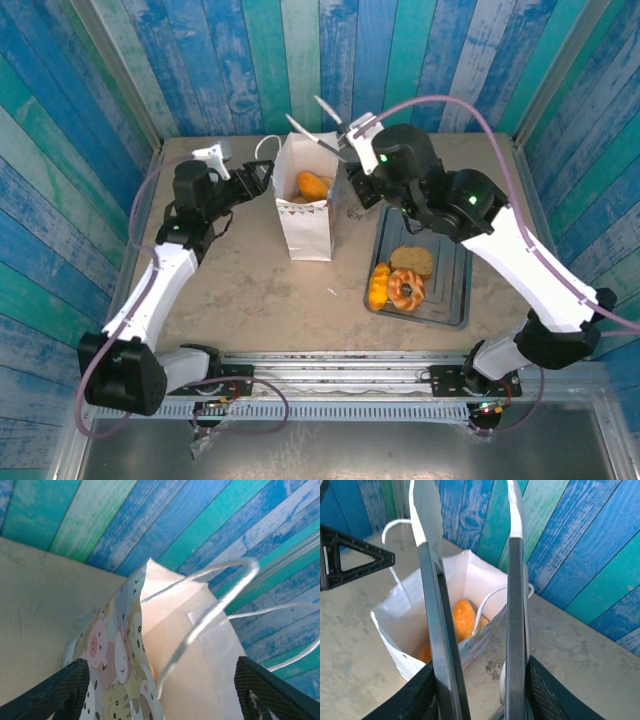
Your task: Place the fake bread into the paper bag
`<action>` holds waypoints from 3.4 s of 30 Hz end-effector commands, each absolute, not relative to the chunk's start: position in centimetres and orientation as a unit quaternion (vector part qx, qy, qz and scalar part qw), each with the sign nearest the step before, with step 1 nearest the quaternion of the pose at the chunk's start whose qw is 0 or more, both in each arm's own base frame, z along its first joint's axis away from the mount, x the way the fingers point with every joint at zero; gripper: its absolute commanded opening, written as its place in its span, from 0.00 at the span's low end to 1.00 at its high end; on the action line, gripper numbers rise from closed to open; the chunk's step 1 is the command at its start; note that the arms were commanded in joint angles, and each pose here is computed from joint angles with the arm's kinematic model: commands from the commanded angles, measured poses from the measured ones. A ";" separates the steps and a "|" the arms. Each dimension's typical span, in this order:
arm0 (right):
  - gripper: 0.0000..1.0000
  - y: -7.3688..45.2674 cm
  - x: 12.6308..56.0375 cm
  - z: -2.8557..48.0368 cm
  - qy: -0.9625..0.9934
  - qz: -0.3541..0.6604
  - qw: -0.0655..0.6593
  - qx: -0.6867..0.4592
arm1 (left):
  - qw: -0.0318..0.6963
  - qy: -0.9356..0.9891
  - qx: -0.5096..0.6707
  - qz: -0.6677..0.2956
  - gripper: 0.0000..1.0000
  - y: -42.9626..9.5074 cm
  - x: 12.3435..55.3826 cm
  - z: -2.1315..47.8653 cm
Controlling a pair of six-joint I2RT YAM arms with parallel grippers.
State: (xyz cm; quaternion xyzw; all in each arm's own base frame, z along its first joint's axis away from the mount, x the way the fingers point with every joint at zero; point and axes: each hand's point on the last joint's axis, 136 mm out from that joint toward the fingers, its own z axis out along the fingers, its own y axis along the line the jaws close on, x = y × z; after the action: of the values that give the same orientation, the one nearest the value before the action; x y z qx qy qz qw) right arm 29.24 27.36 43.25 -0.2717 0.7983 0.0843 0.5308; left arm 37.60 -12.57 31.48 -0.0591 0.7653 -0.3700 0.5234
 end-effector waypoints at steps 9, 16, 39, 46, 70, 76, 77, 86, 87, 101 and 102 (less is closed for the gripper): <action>0.43 20.3 26.9 45.0 0.808 0.113 0.560 -0.141 | 0.596 0.742 -0.078 -0.297 0.95 -9.2 35.3 32.0; 0.42 14.0 26.0 38.3 0.875 0.081 0.474 -0.064 | 0.597 0.744 -0.088 -0.285 0.94 -8.6 35.2 31.3; 0.40 6.9 14.4 22.3 0.982 0.062 0.163 0.068 | 0.601 0.740 -0.096 -0.287 0.94 -8.5 35.6 30.6; 0.40 8.1 12.1 19.2 0.992 0.082 0.082 0.053 | 0.604 0.739 -0.094 -0.284 0.94 -8.5 35.7 30.5; 0.40 7.7 10.6 16.4 0.997 0.066 0.030 0.035 | 0.603 0.745 -0.095 -0.269 0.94 -8.1 35.9 30.6; 0.40 8.1 11.5 16.4 0.996 0.079 0.033 0.030 | 0.596 0.752 -0.093 -0.266 0.94 -8.2 36.1 30.3; 0.40 8.3 11.6 16.4 0.996 0.084 0.032 0.029 | 0.596 0.752 -0.093 -0.266 0.94 -8.2 36.1 30.3; 0.40 8.2 11.6 15.8 0.996 0.091 0.012 0.024 | 0.595 0.752 -0.094 -0.265 0.94 -8.2 36.2 30.3; 0.40 8.1 11.7 15.7 0.996 0.090 0.012 0.022 | 0.596 0.752 -0.094 -0.265 0.94 -8.2 36.2 30.3; 0.39 8.3 12.2 13.8 0.994 0.108 -0.017 0.019 | 0.594 0.754 -0.095 -0.265 0.94 -8.2 36.2 30.3; 0.38 8.4 12.2 13.8 0.994 0.110 -0.017 0.020 | 0.595 0.753 -0.095 -0.265 0.94 -8.2 36.2 30.3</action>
State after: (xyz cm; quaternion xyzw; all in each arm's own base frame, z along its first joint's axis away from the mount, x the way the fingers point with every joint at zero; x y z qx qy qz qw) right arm 12.11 7.98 13.91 0.0281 0.9949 0.0947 -0.0192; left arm 35.91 -8.41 29.26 -0.1003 0.7566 -0.2728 0.5857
